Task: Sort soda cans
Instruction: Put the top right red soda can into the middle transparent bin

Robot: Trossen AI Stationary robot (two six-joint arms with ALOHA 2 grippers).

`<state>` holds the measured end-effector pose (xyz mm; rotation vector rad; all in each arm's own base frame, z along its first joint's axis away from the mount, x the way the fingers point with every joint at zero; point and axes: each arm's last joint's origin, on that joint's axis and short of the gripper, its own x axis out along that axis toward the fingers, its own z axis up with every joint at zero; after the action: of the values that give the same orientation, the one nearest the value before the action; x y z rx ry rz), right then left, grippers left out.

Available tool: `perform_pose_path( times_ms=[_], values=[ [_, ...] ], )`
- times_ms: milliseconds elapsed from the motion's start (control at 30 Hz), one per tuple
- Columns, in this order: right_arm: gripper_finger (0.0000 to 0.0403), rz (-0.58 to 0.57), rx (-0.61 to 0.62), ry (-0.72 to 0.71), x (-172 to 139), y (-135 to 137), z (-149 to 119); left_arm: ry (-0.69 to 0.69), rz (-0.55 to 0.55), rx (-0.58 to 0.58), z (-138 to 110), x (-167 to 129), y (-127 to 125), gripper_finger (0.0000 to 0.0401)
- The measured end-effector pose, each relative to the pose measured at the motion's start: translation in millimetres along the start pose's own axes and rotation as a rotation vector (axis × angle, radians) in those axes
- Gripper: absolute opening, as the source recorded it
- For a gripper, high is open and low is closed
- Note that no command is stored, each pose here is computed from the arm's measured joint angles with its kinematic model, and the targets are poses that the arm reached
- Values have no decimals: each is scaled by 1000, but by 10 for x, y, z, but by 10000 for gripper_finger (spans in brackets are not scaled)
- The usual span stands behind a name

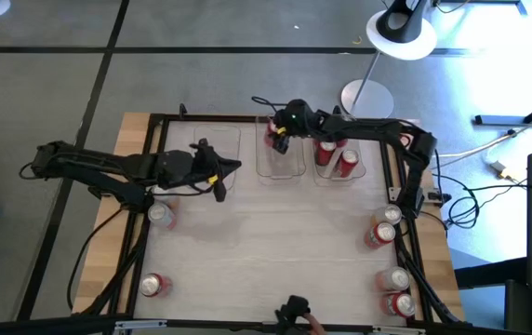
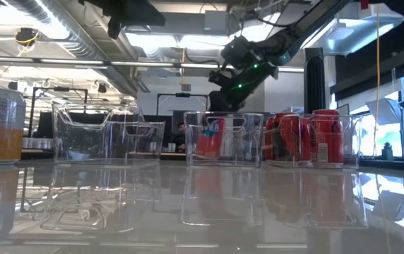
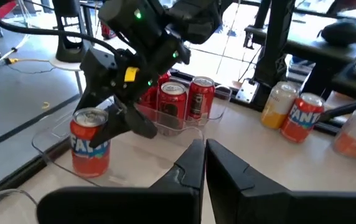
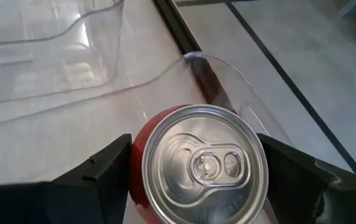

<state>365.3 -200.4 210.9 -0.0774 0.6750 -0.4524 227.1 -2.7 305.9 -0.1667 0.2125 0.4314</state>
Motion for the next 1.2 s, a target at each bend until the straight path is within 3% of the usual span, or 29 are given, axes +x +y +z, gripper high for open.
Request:
perform_pose_path(
  times_ms=[233,600,833,1033,1200],
  values=[
    [290,3,-20,-36,57,6,7,4,1,-7,-5,0,1,8],
    [358,-13,-26,-77,49,-7,54,7,2,-5,-7,0,2,8],
    [364,-13,-31,-71,26,-8,60,10,1,-3,-11,-1,0,8],
    [364,-24,-39,-20,-366,-86,298,13,2,-2,-15,-2,0,8],
    [364,76,-50,74,-923,-54,426,13,2,-2,-15,-2,0,8]
  ],
)
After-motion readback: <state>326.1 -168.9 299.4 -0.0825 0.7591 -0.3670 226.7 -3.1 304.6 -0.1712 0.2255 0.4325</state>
